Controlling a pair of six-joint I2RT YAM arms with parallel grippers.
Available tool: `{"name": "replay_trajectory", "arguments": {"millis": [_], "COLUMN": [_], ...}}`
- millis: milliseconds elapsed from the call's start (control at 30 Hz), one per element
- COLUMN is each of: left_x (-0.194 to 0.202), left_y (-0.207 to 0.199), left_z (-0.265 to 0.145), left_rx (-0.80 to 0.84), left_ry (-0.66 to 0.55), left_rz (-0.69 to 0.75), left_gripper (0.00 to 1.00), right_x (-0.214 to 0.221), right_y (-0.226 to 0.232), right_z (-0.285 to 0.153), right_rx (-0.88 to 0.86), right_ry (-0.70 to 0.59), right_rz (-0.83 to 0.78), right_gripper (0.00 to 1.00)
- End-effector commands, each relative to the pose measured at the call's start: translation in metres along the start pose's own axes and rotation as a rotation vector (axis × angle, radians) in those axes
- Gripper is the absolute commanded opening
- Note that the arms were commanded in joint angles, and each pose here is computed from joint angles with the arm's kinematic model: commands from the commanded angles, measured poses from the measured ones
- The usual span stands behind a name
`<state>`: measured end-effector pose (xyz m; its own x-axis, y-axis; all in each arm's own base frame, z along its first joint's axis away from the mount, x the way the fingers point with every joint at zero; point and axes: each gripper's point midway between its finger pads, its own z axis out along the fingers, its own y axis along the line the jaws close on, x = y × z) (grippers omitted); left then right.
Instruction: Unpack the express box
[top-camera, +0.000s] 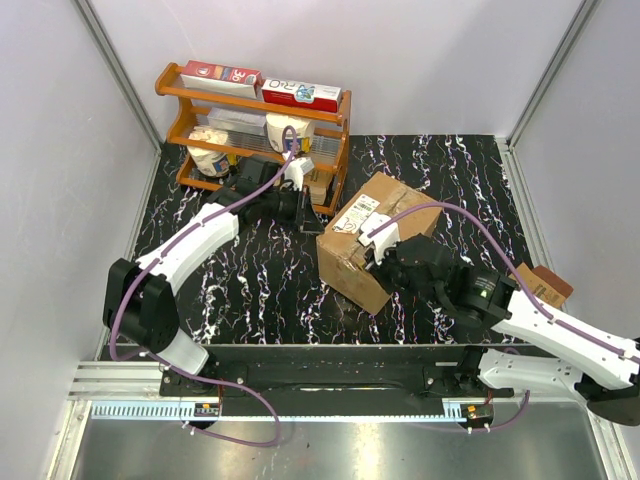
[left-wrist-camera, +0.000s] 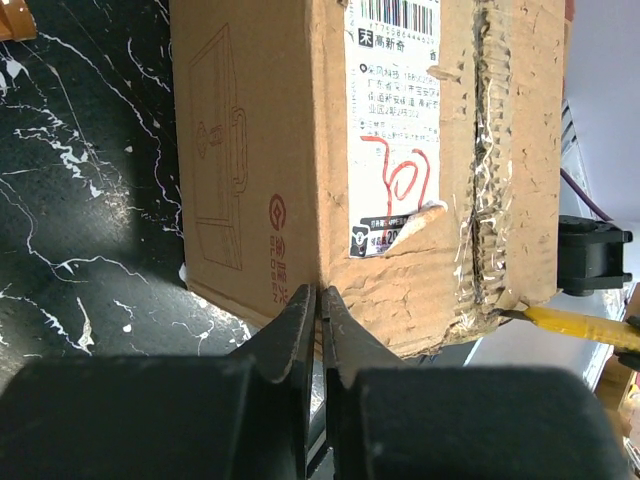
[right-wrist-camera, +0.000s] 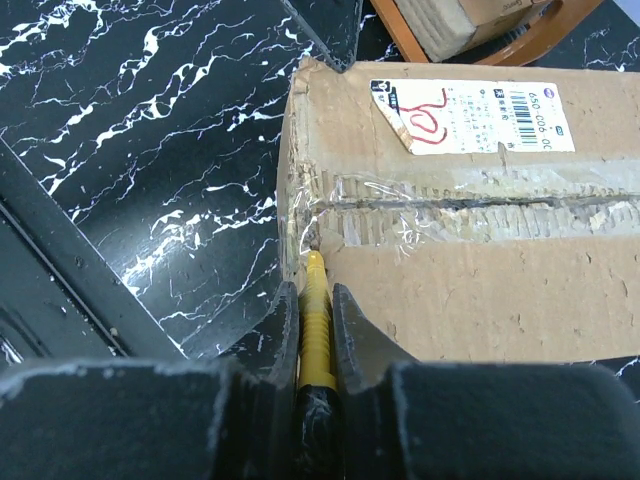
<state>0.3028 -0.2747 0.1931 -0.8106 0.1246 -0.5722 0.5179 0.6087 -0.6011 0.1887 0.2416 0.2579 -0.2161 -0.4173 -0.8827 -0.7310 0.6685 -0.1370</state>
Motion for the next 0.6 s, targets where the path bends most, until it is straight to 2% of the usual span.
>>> {"name": "replay_trajectory", "arguments": {"millis": [0,133,400,500,567], "left_x": [0.004,0.004,0.001,0.000,0.000], "left_y": [0.039,0.037,0.028,0.026,0.025], "left_z": [0.009,0.008,0.005,0.004,0.004], "left_rx": [-0.146,-0.136,-0.104,-0.099,-0.096], "left_ry": [0.009,0.006,-0.004,-0.006,-0.006], "left_rz": [0.016,0.016,0.025,0.028,0.026], "left_gripper": [0.00,0.00,0.00,0.00,0.00], "right_x": [0.001,-0.012,-0.089,-0.099,-0.092], "right_y": [-0.007,-0.011,-0.016,-0.008,-0.002], "right_z": [-0.022,-0.027,-0.028,-0.018,-0.002], "right_rx": [0.013,0.025,0.041,0.007,-0.002], "right_ry": [0.029,-0.010,-0.221,-0.243,-0.208], "right_rz": [0.010,0.022,0.038,0.016,-0.009], "right_gripper": [0.00,0.00,0.00,0.00,0.00]}}
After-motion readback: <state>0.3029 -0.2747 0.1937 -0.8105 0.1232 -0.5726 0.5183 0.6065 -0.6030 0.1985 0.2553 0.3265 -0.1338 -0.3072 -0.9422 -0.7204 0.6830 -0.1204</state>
